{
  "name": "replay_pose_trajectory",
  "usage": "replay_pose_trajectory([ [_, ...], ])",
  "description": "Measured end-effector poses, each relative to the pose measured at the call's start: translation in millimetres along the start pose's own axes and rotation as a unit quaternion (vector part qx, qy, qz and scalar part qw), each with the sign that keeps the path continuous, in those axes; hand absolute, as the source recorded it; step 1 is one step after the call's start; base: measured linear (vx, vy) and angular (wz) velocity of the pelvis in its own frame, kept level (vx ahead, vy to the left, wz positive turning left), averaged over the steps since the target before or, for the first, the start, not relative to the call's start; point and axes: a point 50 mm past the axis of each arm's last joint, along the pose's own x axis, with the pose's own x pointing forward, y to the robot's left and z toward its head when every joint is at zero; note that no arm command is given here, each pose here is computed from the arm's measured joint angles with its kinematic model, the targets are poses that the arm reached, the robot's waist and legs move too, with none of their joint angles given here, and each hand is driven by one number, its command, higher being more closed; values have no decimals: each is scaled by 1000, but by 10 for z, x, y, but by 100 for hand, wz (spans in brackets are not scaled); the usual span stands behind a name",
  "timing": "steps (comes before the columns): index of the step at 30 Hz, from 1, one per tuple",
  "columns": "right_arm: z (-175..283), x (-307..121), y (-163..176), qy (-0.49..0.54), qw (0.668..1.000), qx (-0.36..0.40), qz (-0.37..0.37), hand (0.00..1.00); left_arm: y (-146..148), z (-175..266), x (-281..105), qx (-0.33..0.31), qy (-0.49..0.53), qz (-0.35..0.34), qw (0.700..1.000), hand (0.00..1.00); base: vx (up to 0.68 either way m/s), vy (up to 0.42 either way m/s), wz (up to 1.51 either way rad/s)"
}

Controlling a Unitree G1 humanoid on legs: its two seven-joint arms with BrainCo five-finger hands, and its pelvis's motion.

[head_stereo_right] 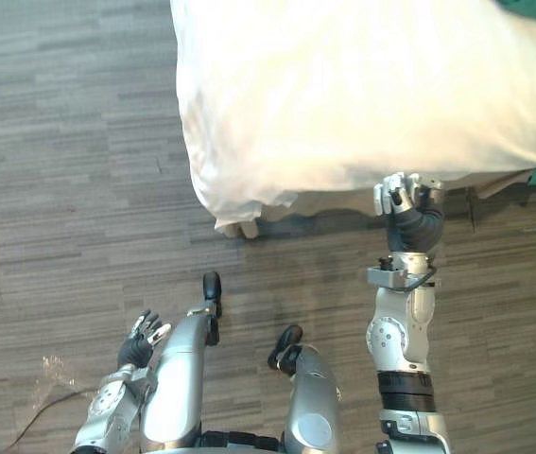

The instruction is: Tidy the bed and pick cloth on bed and put in laundry

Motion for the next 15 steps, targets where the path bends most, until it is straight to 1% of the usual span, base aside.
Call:
replay_pose_trajectory([
  [3, -68, 216, 171, -7, 997, 51, 52, 100, 175, -162, -64, 7, 48, 19, 999, 0, 26, 9, 10],
  [5, -133, 562, 313, -4, 992, 79, 93, 100, 254, -324, -134, 9, 88, 22, 996, 0, -2, 31, 14],
  [6, -149, 665, 338, -2, 992, 84, 98, 100, 261, -346, -146, 9, 93, 22, 995, 0, -2, 41, 22],
  [7, -182, 864, 361, 3, 991, 97, 97, 100, 262, -363, -151, 8, 99, 15, 995, 0, -3, 29, 19],
  [8, -194, 964, 363, 8, 991, 101, 91, 100, 256, -359, -145, 8, 100, 11, 995, 0, -6, 25, 25],
  [10, -181, 1317, 333, 27, 993, 93, 63, 100, 193, -301, -75, 7, 91, -15, 996, 0, -22, 20, 30],
  [12, 26, 1701, 251, 24, 998, 59, 28, 100, 5, -163, 75, 1, 55, -57, 997, 0, -28, 24, 32],
  [15, 239, 1838, 95, 9, 999, 29, -12, 100, -187, -51, 182, -18, 19, -91, 996, 0, -14, -8, 15],
])
